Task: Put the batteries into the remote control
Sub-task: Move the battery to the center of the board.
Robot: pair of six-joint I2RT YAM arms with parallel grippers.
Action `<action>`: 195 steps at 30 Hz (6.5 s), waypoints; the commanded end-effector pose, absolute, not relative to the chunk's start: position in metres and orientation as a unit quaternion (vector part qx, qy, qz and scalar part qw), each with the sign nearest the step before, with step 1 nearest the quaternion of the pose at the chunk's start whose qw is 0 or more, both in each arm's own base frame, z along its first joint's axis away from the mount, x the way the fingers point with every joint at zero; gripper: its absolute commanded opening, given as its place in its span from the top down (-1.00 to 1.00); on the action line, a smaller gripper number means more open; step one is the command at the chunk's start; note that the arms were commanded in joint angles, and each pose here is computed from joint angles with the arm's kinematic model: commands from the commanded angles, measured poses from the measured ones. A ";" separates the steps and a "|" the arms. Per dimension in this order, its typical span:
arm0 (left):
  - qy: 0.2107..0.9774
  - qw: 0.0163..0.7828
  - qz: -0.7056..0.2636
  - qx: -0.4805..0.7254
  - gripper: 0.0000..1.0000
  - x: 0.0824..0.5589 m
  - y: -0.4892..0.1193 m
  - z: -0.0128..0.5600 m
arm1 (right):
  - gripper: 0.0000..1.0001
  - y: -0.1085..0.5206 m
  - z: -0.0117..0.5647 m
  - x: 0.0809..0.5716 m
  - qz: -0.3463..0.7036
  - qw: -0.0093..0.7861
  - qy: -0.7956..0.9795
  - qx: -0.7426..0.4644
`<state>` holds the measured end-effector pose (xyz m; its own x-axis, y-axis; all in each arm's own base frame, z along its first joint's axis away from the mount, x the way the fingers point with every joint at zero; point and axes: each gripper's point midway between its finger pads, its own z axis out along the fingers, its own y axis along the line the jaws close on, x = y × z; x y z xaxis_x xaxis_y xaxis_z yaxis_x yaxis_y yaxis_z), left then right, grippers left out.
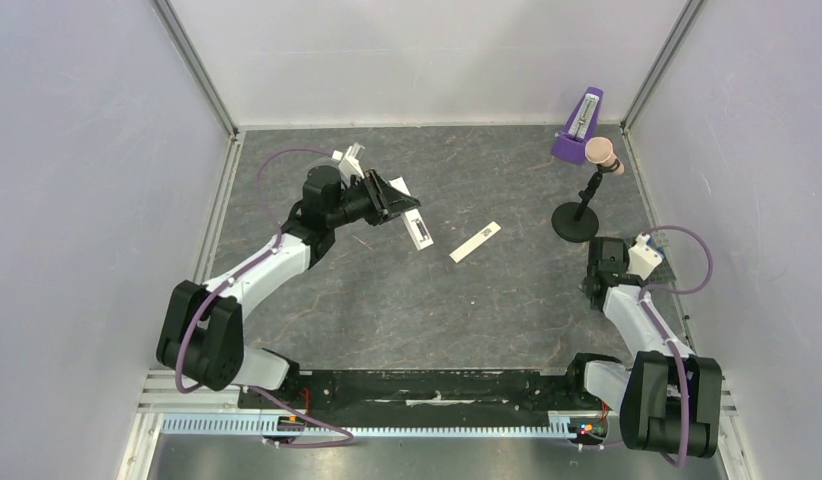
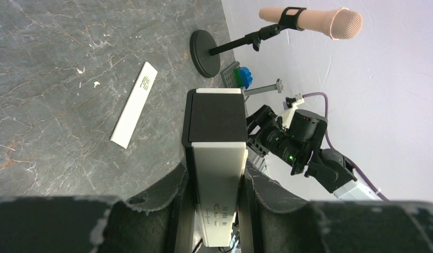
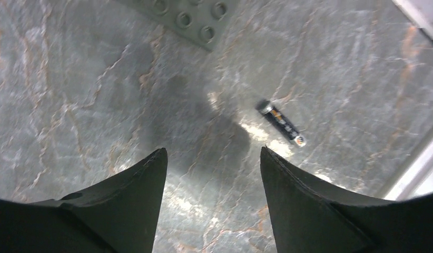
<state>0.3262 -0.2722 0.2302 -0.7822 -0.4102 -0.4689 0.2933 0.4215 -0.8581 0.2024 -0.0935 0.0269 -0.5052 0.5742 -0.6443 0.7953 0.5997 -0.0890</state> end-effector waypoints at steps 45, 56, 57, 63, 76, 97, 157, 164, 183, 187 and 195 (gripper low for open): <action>0.742 0.343 -0.575 0.025 0.96 0.345 -0.285 0.274 | 0.06 -0.148 -0.005 0.169 -0.142 0.265 0.791 0.533; 0.743 0.352 -0.569 0.021 0.96 0.340 -0.280 0.273 | 0.25 -0.126 -0.012 0.174 -0.083 0.258 0.798 0.539; 0.742 0.353 -0.569 0.022 0.96 0.339 -0.280 0.273 | 0.23 -0.126 -0.012 0.173 -0.084 0.256 0.799 0.538; 0.741 0.359 -0.566 0.025 0.96 0.335 -0.277 0.276 | -0.22 -0.117 -0.010 0.175 -0.064 0.259 0.802 0.535; 0.747 0.352 -0.564 0.022 0.96 0.331 -0.276 0.268 | -0.38 -0.086 -0.030 0.145 -0.044 0.215 0.803 0.554; 0.755 0.373 -0.540 -0.014 0.96 0.340 -0.266 0.249 | -0.41 -0.083 -0.025 0.109 -0.109 0.097 0.797 0.586; 0.743 0.402 -0.533 -0.053 0.96 0.347 -0.255 0.251 | 0.53 -0.034 -0.030 0.103 -0.081 0.014 0.860 0.504; 0.746 0.400 -0.529 -0.060 0.96 0.344 -0.252 0.248 | 0.90 -0.020 -0.033 0.122 -0.023 0.048 0.887 0.459; 0.766 0.387 -0.506 -0.087 0.96 0.315 -0.234 0.221 | 0.93 0.064 0.001 0.196 0.099 0.183 0.948 0.239; 0.773 0.380 -0.501 -0.088 0.96 0.310 -0.232 0.213 | 0.92 0.079 0.004 0.203 0.075 0.192 0.959 0.194; 0.782 0.378 -0.489 -0.078 0.96 0.302 -0.229 0.205 | -0.04 0.090 0.011 0.207 0.005 0.220 0.969 0.114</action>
<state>0.3019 -0.2339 0.1958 -0.7324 -0.4833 -0.4795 0.2178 0.5010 -0.8376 0.2207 0.1069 0.0169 -0.8587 0.2978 -0.4170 0.2257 0.9504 0.2139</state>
